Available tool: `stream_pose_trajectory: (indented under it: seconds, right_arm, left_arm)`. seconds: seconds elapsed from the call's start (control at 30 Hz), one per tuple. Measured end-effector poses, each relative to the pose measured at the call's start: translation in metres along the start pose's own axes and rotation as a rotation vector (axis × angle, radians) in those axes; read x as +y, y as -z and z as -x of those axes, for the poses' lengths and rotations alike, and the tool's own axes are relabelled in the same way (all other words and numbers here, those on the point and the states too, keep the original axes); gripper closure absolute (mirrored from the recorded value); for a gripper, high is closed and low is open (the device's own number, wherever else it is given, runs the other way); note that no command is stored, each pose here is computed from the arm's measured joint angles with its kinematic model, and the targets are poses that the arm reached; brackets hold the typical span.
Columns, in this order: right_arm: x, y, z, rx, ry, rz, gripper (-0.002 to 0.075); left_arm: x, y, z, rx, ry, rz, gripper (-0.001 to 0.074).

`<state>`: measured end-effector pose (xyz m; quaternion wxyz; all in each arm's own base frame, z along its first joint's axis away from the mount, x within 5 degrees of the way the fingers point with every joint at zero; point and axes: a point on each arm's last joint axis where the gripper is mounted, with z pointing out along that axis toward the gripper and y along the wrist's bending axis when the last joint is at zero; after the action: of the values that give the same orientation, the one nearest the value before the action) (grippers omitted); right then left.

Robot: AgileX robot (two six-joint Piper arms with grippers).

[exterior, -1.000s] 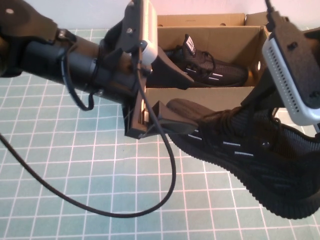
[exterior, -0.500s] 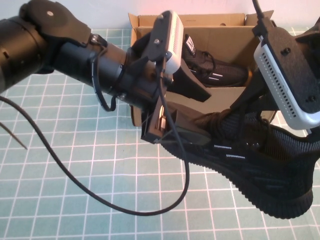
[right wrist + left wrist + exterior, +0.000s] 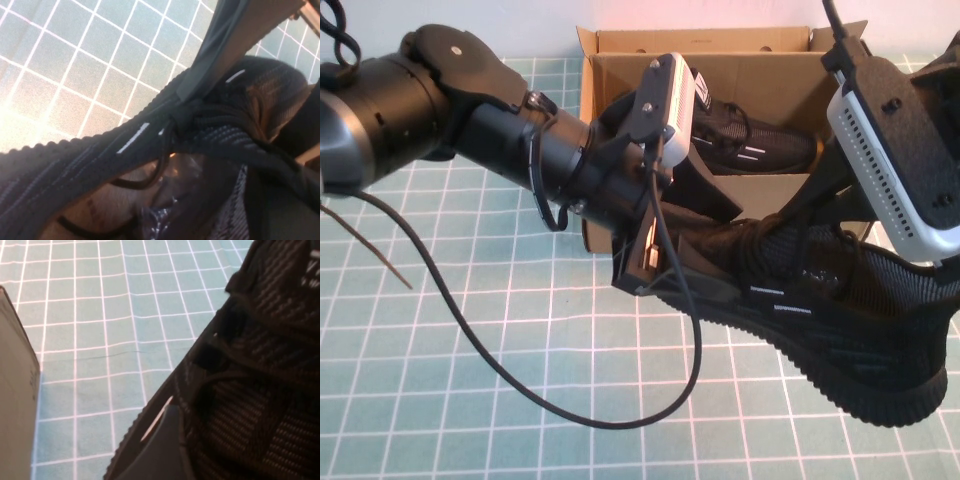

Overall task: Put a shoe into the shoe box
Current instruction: Hand over the shoe

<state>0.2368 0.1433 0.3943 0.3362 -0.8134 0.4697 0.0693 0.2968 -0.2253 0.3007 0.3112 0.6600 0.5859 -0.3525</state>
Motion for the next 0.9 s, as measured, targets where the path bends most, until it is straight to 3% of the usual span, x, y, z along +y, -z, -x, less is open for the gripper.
stream_pose_trajectory:
  seconds: [0.63, 0.73, 0.9]
  right_arm:
    - [-0.0003, -0.0007, -0.0007, 0.003, 0.002, 0.001, 0.0727]
    - [-0.0003, -0.0007, -0.0007, 0.003, 0.002, 0.001, 0.0728]
    - [-0.0003, -0.0007, -0.0007, 0.003, 0.002, 0.001, 0.0727]
  left_arm:
    - [0.0079, -0.0096, -0.0092, 0.000, -0.005, -0.004, 0.0112]
    - [0.0078, -0.0100, -0.0096, 0.000, -0.004, -0.009, 0.0155]
    - [0.0068, -0.0100, -0.0095, 0.000, -0.010, -0.020, 0.0293]
